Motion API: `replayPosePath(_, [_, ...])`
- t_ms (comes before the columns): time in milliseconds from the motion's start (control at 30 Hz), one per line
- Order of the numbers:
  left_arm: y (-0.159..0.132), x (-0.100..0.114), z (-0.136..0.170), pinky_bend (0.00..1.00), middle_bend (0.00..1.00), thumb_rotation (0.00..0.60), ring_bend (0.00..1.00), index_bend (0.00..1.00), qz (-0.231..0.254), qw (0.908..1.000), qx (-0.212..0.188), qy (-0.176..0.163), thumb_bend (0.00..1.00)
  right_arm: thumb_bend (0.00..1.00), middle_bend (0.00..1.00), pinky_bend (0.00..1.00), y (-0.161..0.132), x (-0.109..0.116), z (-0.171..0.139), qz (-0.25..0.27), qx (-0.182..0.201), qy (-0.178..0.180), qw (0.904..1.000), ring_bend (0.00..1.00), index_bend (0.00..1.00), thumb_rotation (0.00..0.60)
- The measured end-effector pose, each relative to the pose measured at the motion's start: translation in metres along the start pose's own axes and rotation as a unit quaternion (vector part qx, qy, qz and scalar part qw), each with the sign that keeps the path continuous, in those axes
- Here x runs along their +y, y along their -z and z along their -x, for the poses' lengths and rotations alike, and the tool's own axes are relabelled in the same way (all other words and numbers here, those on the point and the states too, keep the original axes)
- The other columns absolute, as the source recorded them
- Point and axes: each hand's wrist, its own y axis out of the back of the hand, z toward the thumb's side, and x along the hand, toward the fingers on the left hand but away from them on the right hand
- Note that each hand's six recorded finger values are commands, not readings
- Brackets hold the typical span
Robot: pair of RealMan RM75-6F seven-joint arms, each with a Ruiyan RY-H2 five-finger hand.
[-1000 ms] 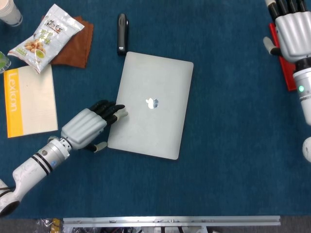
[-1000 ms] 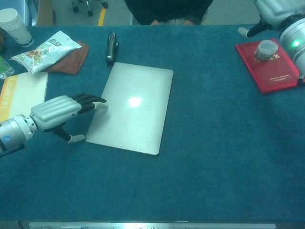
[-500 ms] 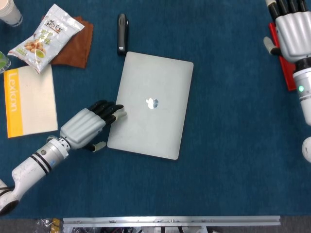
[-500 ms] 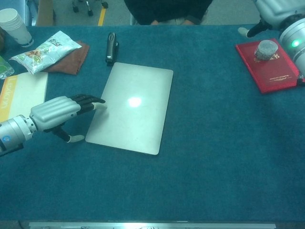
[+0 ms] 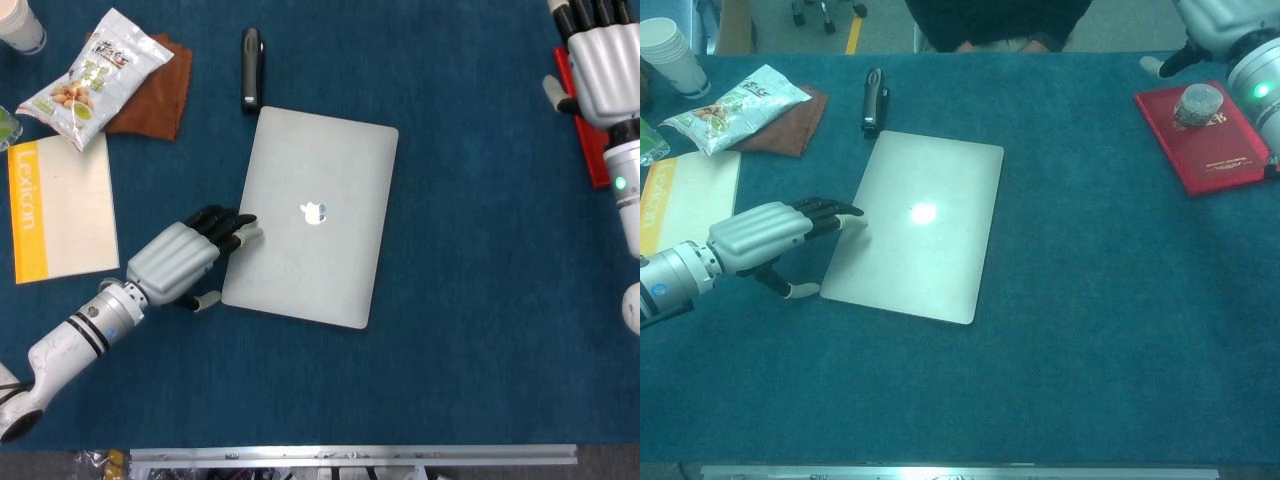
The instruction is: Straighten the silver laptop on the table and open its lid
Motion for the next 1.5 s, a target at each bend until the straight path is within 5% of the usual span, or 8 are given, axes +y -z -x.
replayPosePath(633, [0.008, -0.002, 0.006, 0.05, 0.04, 0.6, 0.0, 0.0, -0.003, 1.0, 0.008, 0.005, 0.27, 0.23, 0.05, 0.08, -0.002, 0.003, 0.0, 0.0, 0.0, 0.003, 1.0, 0.0, 0.0, 0.6])
replayPosePath(1500, [-0.021, -0.001, -0.008, 0.05, 0.04, 0.6, 0.0, 0.0, 0.019, 0.9997, -0.017, 0.001, 0.27, 0.23, 0.05, 0.08, 0.005, 0.009, -0.003, 0.009, -0.004, 0.009, 0.9999, 0.0, 0.0, 0.6])
